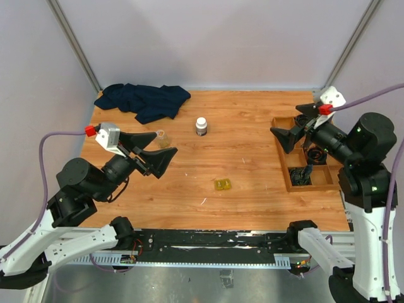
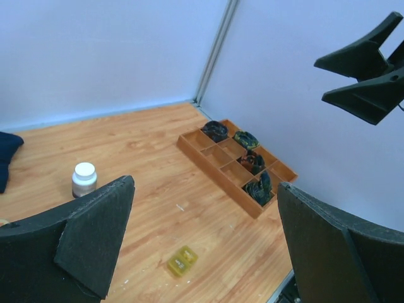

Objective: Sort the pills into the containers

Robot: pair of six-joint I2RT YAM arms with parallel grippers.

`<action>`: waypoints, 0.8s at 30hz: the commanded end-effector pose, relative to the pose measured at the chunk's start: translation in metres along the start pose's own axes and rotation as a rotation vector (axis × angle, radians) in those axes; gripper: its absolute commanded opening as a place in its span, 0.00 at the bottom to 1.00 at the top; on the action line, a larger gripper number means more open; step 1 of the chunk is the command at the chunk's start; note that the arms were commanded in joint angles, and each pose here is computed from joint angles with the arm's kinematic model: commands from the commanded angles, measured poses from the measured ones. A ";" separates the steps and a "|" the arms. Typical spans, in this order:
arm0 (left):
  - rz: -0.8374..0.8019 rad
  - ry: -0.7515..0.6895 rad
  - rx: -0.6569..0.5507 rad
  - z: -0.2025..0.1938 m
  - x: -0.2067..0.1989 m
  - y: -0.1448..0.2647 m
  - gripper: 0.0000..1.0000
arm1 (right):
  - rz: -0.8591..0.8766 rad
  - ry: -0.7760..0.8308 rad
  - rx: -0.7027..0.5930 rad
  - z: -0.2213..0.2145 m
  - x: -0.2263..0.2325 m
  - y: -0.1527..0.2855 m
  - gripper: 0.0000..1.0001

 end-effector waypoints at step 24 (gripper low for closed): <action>-0.154 0.019 0.012 0.011 -0.022 0.014 0.99 | -0.148 -0.155 -0.057 0.015 0.013 0.044 0.98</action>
Point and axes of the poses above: each gripper's point midway between its finger pads, its own y axis back along the fingers, its own x axis along the line the jaws close on, z = x × y, the point moved 4 cm from there along y, back along the fingers, and after that the axes turned 2 degrees about -y, right-handed, at the moved point
